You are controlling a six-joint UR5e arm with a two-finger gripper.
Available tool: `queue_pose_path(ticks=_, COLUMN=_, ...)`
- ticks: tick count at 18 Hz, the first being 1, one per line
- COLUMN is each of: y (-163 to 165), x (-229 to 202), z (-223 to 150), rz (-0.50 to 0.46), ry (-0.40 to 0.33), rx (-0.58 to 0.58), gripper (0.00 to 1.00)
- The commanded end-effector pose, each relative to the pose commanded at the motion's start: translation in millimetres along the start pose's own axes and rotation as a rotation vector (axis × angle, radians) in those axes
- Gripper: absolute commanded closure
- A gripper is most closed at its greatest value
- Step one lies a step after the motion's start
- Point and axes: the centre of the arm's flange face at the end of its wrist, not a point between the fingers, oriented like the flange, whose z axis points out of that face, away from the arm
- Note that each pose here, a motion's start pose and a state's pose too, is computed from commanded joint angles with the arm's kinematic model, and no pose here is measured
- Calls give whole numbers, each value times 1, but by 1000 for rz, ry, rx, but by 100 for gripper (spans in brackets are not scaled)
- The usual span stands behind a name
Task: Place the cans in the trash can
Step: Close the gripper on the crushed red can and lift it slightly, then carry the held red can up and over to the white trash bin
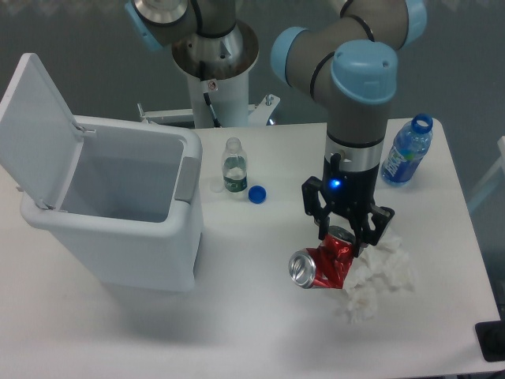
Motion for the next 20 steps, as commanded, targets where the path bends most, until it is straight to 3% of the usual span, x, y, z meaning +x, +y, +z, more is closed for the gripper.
queue_pose_path(ticks=11, y=-1, x=1, z=-4, rz=-34, ry=-5, rx=4, gripper=38)
queue_pose_path(ticks=20, y=-13, x=9, z=-30, rz=-269, ry=-38, rx=18, gripper=38)
